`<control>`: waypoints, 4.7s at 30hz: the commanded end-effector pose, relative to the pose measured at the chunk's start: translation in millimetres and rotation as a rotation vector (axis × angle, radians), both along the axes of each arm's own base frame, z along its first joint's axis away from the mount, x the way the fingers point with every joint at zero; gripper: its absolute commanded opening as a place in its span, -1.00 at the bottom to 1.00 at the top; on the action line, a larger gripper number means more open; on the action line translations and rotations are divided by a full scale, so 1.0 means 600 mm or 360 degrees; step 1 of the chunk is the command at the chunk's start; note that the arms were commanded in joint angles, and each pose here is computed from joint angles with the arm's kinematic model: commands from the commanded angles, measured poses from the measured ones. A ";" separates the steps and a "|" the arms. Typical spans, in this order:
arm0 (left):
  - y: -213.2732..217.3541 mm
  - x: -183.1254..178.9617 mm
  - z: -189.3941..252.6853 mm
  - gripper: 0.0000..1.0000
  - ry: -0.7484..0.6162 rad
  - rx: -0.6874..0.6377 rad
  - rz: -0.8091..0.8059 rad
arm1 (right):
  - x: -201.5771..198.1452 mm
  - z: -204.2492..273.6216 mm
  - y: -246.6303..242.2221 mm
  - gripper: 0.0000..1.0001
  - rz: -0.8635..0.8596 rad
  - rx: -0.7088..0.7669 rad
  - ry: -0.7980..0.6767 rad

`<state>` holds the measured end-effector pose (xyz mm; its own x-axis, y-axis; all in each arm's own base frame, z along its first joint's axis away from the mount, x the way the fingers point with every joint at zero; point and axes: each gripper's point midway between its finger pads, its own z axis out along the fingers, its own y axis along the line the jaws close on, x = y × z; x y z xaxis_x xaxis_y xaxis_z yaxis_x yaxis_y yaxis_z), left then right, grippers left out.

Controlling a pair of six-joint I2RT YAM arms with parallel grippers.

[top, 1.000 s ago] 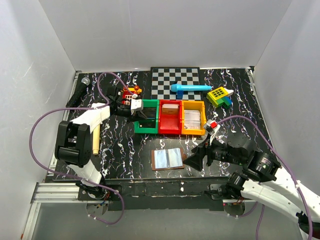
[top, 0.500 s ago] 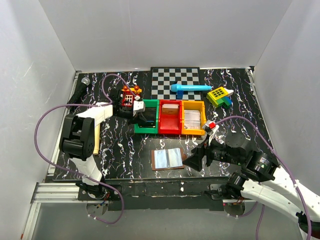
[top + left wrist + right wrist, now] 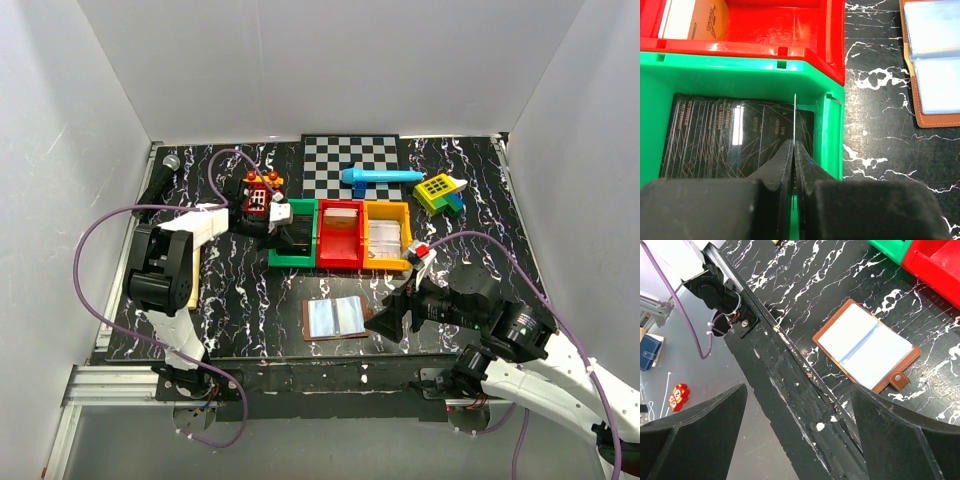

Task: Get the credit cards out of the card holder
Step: Place the credit card in the storage box, then remove the credit card from the card holder.

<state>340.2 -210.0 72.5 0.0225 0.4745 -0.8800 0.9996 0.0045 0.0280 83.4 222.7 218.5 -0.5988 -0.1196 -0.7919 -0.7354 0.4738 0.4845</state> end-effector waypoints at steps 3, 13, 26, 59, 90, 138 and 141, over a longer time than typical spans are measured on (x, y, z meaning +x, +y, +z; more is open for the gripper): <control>-0.006 0.014 -0.005 -1.00 -0.0028 0.0034 -0.0015 | 0.011 0.010 0.008 0.85 -0.0011 0.0033 -0.0058; -0.004 0.031 -0.020 -1.00 0.0009 0.0082 0.0027 | 0.015 0.008 0.006 0.86 -0.0025 0.0005 -0.0067; 0.006 0.055 -0.025 -1.00 -0.0036 0.0160 0.0076 | 0.016 0.003 0.010 0.87 -0.0021 0.0003 -0.0055; 0.009 0.076 -0.022 -0.76 -0.0050 0.0177 0.0191 | 0.016 -0.001 0.016 0.88 -0.0006 0.0003 -0.0044; 0.001 0.120 0.147 -0.50 -0.0391 -0.0013 0.0383 | 0.021 -0.001 0.020 0.90 -0.0030 0.0001 -0.0026; -0.048 -0.315 0.122 0.96 0.1493 -0.0614 0.1552 | 0.148 -0.294 -0.013 -0.37 -0.0716 -0.1129 0.0615; -0.052 -0.312 0.115 0.96 0.1472 -0.0563 0.1563 | 0.146 -0.287 -0.015 -0.76 -0.0705 -0.1108 0.0598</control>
